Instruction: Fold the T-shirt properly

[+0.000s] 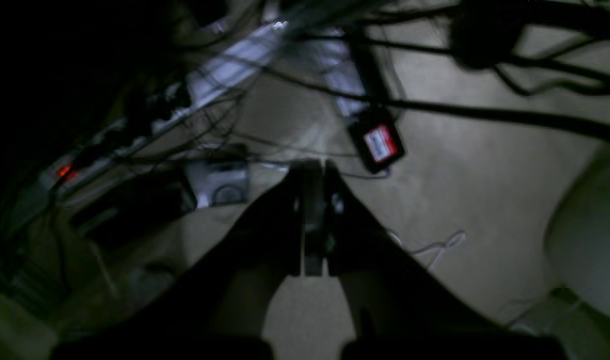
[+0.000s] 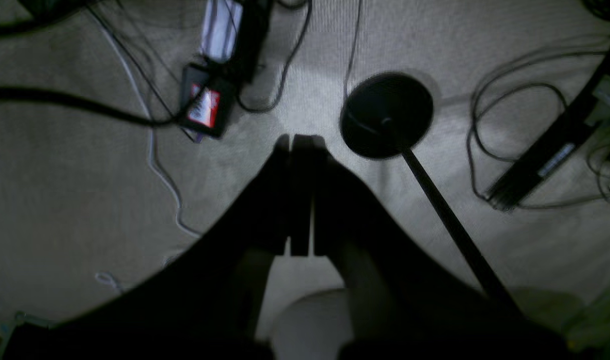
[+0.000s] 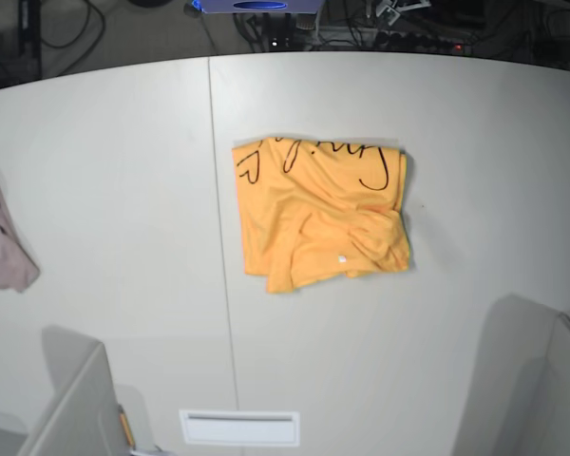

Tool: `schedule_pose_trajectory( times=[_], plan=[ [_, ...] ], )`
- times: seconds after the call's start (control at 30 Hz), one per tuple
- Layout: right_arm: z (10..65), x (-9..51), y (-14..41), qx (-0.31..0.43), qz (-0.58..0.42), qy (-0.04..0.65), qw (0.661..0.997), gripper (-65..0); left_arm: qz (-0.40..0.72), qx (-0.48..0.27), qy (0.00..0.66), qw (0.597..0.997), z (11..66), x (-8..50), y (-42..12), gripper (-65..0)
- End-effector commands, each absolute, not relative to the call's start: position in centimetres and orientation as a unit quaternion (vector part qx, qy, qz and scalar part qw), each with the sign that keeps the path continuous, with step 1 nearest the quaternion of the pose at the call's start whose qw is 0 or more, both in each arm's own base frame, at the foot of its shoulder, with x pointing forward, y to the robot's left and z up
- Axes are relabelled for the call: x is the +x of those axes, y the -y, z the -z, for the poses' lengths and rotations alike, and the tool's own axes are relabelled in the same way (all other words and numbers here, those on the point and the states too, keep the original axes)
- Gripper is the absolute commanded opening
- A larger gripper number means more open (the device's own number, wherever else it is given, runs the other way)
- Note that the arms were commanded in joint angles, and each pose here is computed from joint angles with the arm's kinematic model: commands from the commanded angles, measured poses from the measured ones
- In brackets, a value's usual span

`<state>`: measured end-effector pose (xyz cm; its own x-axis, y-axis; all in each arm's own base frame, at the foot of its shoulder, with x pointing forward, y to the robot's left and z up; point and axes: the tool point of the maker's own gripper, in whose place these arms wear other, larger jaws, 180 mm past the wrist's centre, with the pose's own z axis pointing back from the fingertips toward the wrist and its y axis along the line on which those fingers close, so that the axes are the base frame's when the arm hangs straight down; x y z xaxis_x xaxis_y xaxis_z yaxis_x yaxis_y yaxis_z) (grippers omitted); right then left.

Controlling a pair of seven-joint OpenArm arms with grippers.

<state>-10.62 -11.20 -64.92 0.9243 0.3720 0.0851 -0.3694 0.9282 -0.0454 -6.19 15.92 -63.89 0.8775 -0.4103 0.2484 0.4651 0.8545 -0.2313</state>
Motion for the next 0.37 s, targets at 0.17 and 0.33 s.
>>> schedule_pose_trajectory(
  times=[0.17, 0.33],
  plan=[
    [64.8, -11.0, 14.6, -0.041, -0.196, 0.041, 0.979, -65.0, 0.229, -0.141, 0.111, 0.957, 64.0, -5.0, -15.6, -65.0],
    [64.8, -10.6, 16.0, -0.051, -0.197, 0.044, 0.978, -65.0, 0.229, -0.141, 0.114, 0.956, 64.0, -4.5, -15.5, -65.0]
  ],
)
